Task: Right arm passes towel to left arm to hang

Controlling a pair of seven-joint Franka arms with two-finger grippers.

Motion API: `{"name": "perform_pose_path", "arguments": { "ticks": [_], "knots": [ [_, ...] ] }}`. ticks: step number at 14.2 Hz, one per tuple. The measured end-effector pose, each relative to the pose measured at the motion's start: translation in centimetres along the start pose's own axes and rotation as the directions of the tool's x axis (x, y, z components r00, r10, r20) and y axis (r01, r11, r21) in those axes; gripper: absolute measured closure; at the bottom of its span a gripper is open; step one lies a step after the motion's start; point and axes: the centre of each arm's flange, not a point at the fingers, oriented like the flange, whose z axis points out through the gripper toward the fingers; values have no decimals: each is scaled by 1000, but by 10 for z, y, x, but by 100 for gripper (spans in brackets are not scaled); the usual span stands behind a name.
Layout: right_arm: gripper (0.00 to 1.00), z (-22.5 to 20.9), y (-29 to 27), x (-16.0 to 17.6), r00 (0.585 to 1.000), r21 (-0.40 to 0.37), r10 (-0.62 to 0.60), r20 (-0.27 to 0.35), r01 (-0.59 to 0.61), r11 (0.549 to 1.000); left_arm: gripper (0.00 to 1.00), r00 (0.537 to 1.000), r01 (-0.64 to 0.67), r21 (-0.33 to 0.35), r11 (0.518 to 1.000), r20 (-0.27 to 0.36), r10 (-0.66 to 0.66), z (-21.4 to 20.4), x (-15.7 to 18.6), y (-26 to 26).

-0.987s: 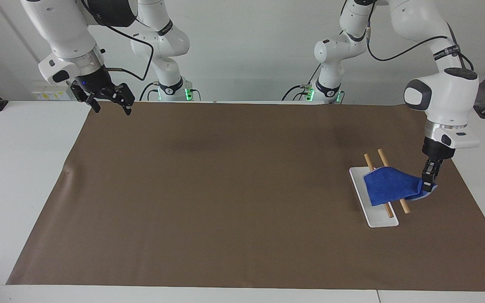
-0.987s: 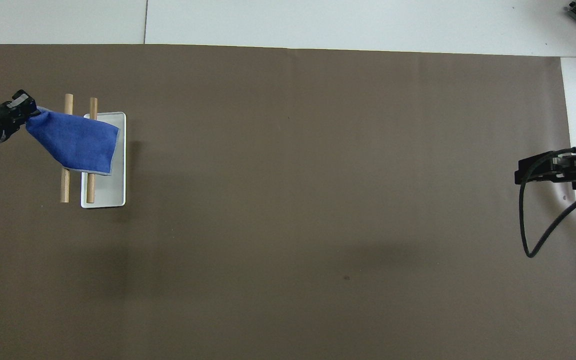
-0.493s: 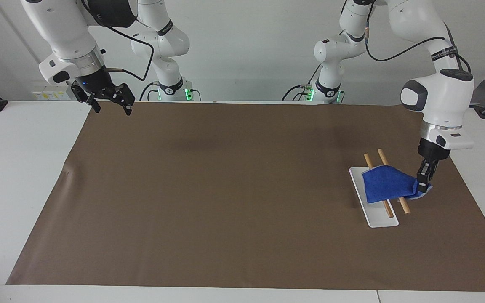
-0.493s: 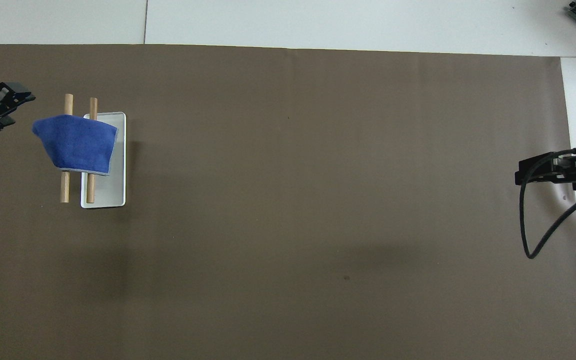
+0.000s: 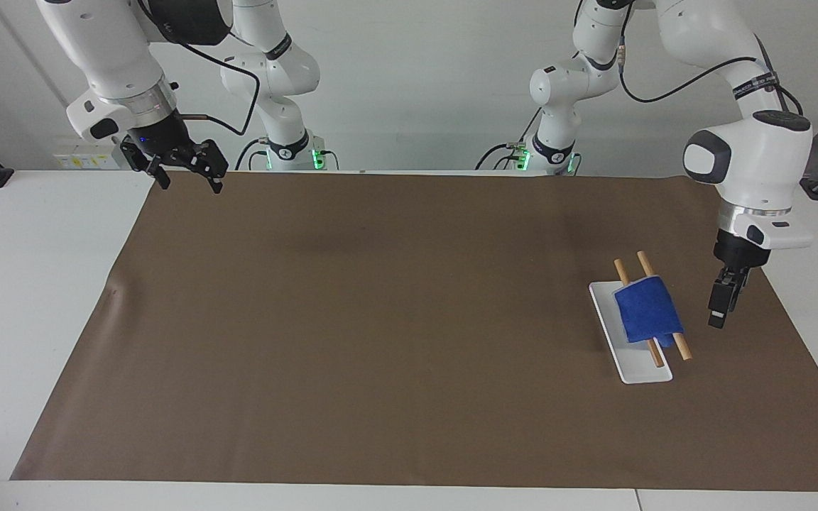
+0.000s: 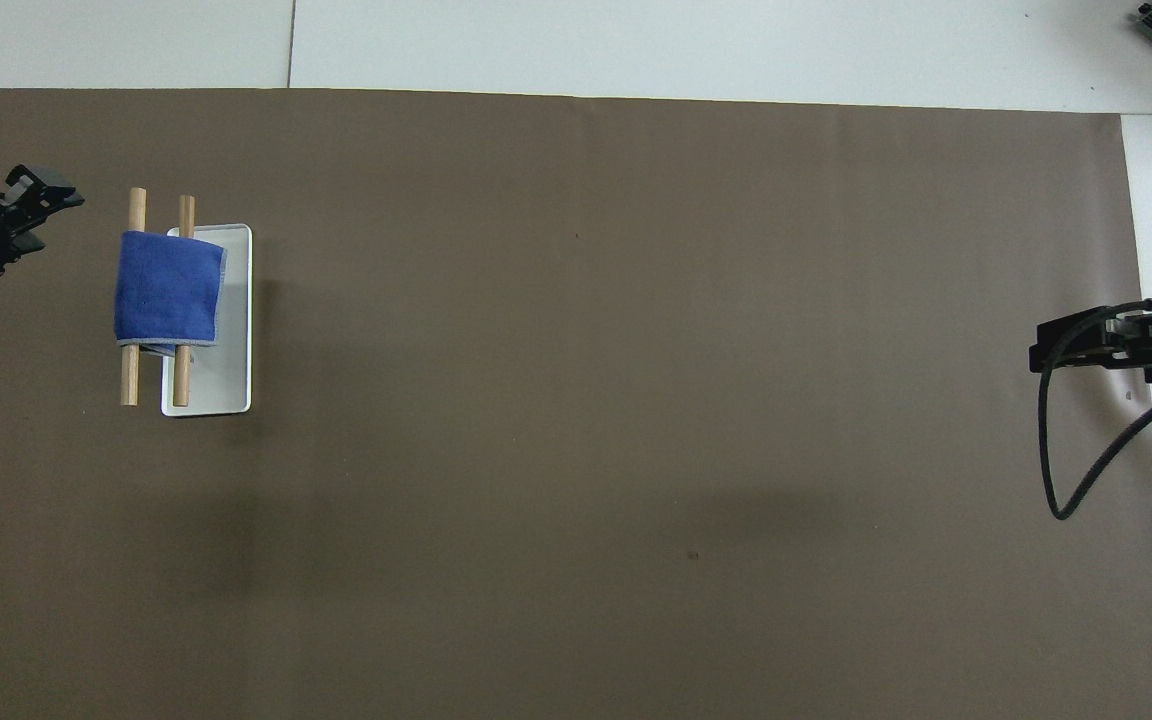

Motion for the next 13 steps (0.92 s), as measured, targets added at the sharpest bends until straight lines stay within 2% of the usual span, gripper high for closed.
{"name": "perform_pose_path", "arguments": {
  "ticks": [1,3,5,7,9,11,13],
  "knots": [
    [0,0,1,0,1000,0,1,0,-1,1000,35,999,-19,13,1000,33,18,-1,-8,10],
    [0,0,1,0,1000,0,2,0,-2,1000,48,992,-62,46,997,110,57,-4,-25,30],
    [0,0,1,0,1000,1,2,-3,-2,1000,52,976,-132,77,988,182,116,-9,-36,42],
    [0,-3,1,2,1000,2,10,-20,-10,1000,53,933,-263,97,960,279,228,-14,-45,46],
    [0,-5,1,3,999,4,29,-34,-29,1000,54,859,-406,86,910,375,348,-29,-46,45],
    [0,-5,1,3,999,5,36,-37,-36,999,57,799,-500,59,864,416,434,-61,-40,48],
    [0,-5,1,3,999,5,36,-36,-36,999,59,777,-542,44,839,405,481,-105,-35,52]
  ]
}}
